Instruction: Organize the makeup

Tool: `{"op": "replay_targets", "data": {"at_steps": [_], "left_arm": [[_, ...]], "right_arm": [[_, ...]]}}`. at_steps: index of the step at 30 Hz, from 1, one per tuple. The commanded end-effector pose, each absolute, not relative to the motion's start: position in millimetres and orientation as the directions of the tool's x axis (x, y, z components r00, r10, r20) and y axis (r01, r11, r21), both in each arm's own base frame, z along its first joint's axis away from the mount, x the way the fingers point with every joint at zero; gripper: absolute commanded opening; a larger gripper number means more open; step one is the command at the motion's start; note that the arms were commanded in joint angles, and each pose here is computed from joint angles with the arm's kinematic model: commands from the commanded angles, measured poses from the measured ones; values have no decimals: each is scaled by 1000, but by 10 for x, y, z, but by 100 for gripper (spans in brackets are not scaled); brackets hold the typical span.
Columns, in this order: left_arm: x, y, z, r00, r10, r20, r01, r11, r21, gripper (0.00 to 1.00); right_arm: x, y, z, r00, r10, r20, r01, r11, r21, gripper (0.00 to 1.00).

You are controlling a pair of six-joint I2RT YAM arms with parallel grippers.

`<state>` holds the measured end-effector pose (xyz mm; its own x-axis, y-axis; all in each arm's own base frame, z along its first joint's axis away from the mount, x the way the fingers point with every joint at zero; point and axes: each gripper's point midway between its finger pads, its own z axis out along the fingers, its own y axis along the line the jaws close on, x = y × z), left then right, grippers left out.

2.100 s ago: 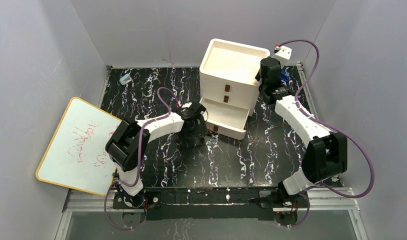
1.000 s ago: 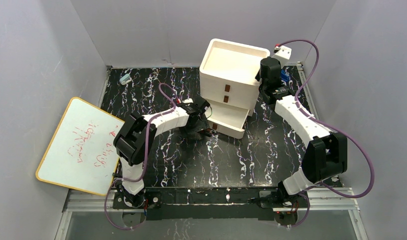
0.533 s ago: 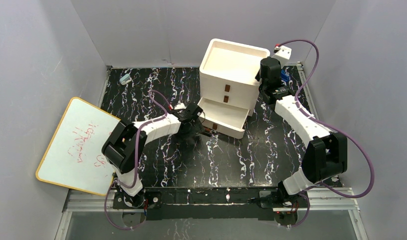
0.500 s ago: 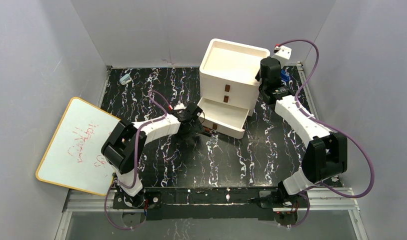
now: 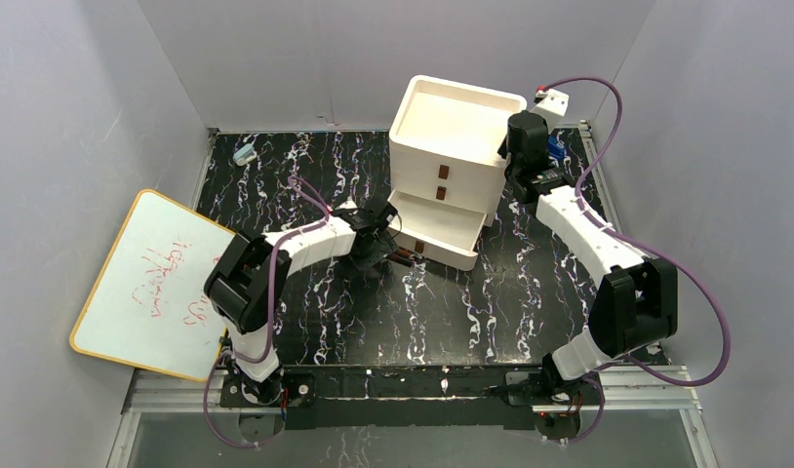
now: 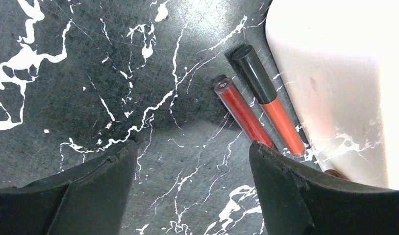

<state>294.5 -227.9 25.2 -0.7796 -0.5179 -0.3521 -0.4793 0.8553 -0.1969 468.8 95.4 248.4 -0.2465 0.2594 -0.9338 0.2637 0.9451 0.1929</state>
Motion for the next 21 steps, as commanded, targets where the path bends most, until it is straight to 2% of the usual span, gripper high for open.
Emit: {"op": "replay_targets", "data": {"at_steps": [1,9,14,21], "left_arm": [[2845,-2236,19,-757,-581,-299,-569,811,-135,82],[2988,-2364,32,-706,-646,-289,-623,761,-179,84],[2884,-2293,-29,-686,-679,-261,-688,722,-71,85],[2785,-2309,-59,-643,-734,-218,-740,669,-67,65]], "right_arm": [[3588,1213,605,-843,36,-537,77,995,-55,1],[3586,1215,600,-843,35,-537,75,996,-53,1],[3585,1210,603,-841,36,-539,77,996,-54,1],[3586,1213,599,-842,39,-539,79,996,-52,1]]}}
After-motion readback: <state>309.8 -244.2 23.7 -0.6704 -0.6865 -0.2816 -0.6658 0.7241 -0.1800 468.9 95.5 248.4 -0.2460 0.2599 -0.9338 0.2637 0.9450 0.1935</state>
